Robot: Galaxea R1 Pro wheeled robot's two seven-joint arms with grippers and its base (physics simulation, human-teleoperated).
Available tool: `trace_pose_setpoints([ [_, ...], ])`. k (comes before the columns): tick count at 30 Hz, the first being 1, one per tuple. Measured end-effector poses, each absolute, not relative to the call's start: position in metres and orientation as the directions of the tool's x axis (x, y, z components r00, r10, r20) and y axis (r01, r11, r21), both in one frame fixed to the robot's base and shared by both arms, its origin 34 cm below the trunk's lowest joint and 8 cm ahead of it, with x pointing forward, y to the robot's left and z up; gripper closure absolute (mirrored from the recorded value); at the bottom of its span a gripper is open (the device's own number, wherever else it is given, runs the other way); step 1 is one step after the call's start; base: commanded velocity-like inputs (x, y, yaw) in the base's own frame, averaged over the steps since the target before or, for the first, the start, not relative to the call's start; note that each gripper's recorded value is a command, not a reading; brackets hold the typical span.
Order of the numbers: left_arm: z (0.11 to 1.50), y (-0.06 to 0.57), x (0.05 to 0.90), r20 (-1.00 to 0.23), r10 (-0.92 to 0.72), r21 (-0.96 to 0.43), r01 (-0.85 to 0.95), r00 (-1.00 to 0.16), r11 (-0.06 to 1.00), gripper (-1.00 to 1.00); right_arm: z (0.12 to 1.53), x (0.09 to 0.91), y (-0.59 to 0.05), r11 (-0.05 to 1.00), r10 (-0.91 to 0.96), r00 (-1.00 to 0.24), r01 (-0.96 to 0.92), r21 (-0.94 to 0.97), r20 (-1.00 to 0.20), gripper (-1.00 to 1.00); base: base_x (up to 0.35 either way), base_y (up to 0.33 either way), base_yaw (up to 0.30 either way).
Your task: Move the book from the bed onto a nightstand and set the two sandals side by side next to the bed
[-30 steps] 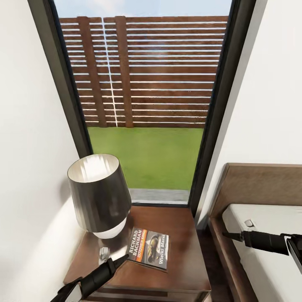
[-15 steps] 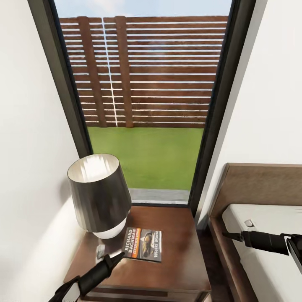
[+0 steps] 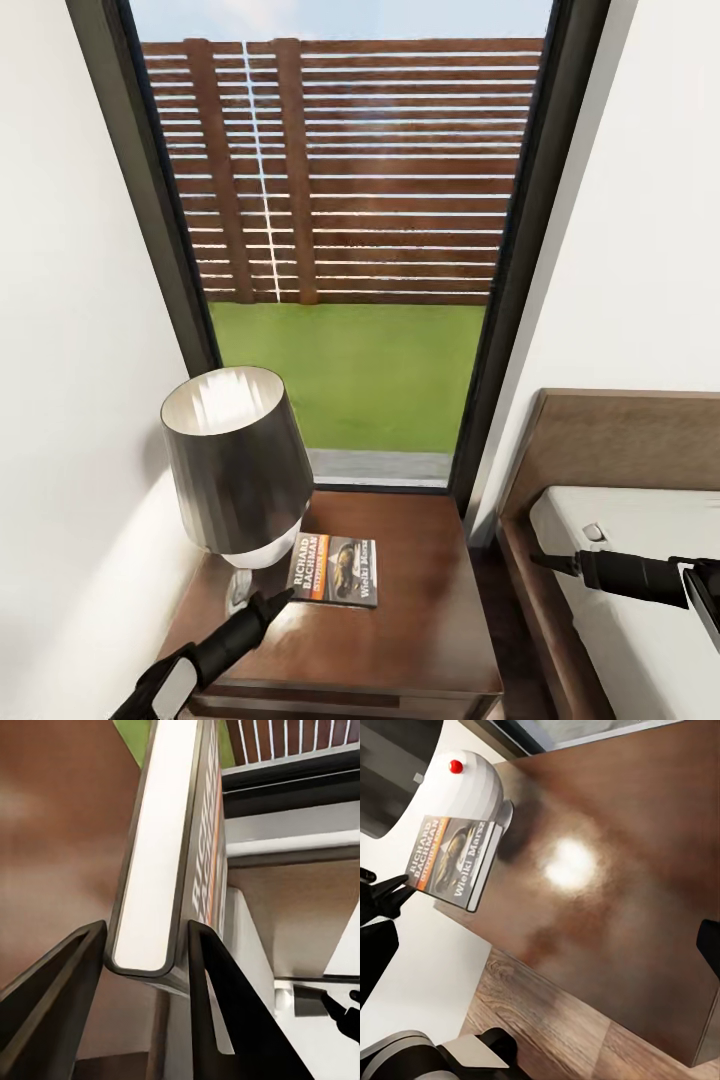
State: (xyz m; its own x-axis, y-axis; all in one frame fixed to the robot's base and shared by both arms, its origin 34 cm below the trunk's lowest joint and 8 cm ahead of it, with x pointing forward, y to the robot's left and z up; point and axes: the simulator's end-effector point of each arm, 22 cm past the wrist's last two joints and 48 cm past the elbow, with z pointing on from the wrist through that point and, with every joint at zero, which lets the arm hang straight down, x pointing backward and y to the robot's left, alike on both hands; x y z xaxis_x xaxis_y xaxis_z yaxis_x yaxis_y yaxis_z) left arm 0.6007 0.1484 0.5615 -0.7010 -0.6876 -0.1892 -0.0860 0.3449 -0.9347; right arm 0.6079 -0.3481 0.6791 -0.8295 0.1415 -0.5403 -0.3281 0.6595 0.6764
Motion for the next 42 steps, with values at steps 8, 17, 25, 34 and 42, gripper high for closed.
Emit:
trace_pose_setpoints([
  [8, 0.561, 0.146, 0.601, -0.190, -0.687, -0.934, -0.087, -0.701, 0.347, 1.00, 0.679, 0.608, -0.348, 0.661, 0.141, -0.829, -0.328, 0.675, -0.541, -1.00, 0.000, 0.000, 0.000],
  [17, 0.560, 0.146, 0.600, -0.189, -0.687, -0.933, -0.090, -0.702, 0.349, 1.00, 0.679, 0.608, -0.348, 0.660, 0.141, -0.829, -0.329, 0.676, -0.541, -1.00, 0.000, 0.000, 0.000],
  [25, 0.544, 0.145, 0.598, -0.188, -0.687, -0.933, -0.090, -0.702, 0.348, 1.00, 0.663, 0.606, -0.347, 0.660, 0.141, -0.829, -0.329, 0.675, -0.541, -1.00, 0.000, 0.000, 0.000],
  [34, 0.530, 0.146, 0.596, -0.187, -0.689, -0.934, -0.092, -0.701, 0.346, 1.00, 0.649, 0.603, -0.347, 0.660, 0.141, -0.829, -0.329, 0.676, -0.541, -1.00, 0.000, 0.000, 0.000],
  [42, 0.520, 0.146, 0.594, -0.188, -0.688, -0.933, -0.091, -0.701, 0.348, 1.00, 0.639, 0.602, -0.347, 0.660, 0.141, -0.829, -0.329, 0.675, -0.542, -1.00, 0.000, 0.000, 0.000],
])
